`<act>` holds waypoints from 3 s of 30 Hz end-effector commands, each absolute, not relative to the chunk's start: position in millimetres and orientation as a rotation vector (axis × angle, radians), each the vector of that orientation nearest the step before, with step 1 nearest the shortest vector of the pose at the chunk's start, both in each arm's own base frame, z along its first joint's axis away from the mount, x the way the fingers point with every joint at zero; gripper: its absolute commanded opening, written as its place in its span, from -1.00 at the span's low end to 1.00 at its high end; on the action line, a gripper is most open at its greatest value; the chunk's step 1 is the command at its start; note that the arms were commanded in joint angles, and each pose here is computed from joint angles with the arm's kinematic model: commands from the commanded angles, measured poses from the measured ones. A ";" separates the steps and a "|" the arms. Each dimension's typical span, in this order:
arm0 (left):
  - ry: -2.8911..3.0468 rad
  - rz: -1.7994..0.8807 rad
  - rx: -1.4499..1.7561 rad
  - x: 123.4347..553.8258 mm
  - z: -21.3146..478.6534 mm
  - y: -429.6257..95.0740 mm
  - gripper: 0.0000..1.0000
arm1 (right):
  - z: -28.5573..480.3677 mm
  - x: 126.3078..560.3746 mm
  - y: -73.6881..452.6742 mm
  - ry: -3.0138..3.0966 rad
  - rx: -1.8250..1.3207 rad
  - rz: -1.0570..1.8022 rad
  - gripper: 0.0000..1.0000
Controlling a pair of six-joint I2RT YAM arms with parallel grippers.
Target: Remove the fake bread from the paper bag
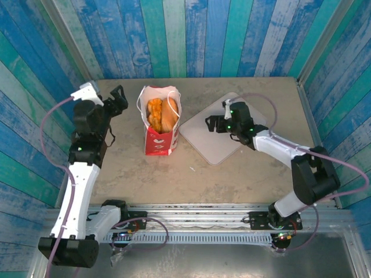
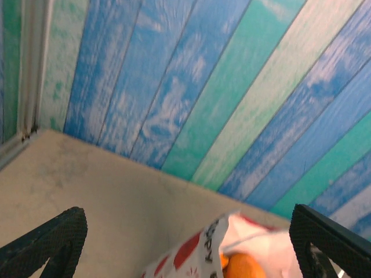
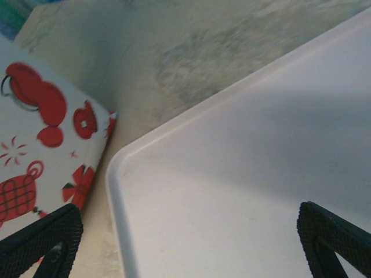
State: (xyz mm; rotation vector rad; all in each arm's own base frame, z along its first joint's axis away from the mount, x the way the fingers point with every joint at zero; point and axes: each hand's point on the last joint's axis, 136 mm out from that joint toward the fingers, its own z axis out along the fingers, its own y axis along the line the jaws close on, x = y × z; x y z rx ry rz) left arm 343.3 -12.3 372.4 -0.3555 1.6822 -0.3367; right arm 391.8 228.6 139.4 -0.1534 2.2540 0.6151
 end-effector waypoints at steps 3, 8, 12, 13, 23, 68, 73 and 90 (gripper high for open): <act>1.784 -0.423 -0.292 334.4 364.7 -31.2 0.88 | 122.2 383.9 269.4 2.352 -0.213 0.744 0.74; 1.840 -0.455 -0.260 329.9 354.5 -39.3 0.89 | 109.8 379.8 287.1 2.389 -0.236 0.773 0.61; 1.922 -0.502 -0.241 333.2 335.3 -49.3 0.97 | 105.4 377.6 294.8 2.405 -0.227 0.799 0.53; 1.938 -0.527 -0.233 334.9 331.0 -53.8 0.98 | 105.5 376.3 298.2 2.407 -0.233 0.808 0.52; 2.085 -0.515 -0.150 354.9 298.8 -86.4 0.83 | 105.9 359.5 318.0 2.431 -0.297 0.826 0.46; 2.197 -0.494 -0.092 356.3 285.1 -93.3 0.93 | 128.0 352.1 332.5 2.408 -0.392 0.736 0.34; 2.223 -0.479 -0.118 370.5 275.4 -93.0 0.74 | 127.6 348.7 330.7 2.406 -0.393 0.723 0.34; 2.275 -0.348 -0.184 400.5 247.8 -79.7 -0.01 | 122.1 343.2 353.9 2.400 -0.460 0.757 0.31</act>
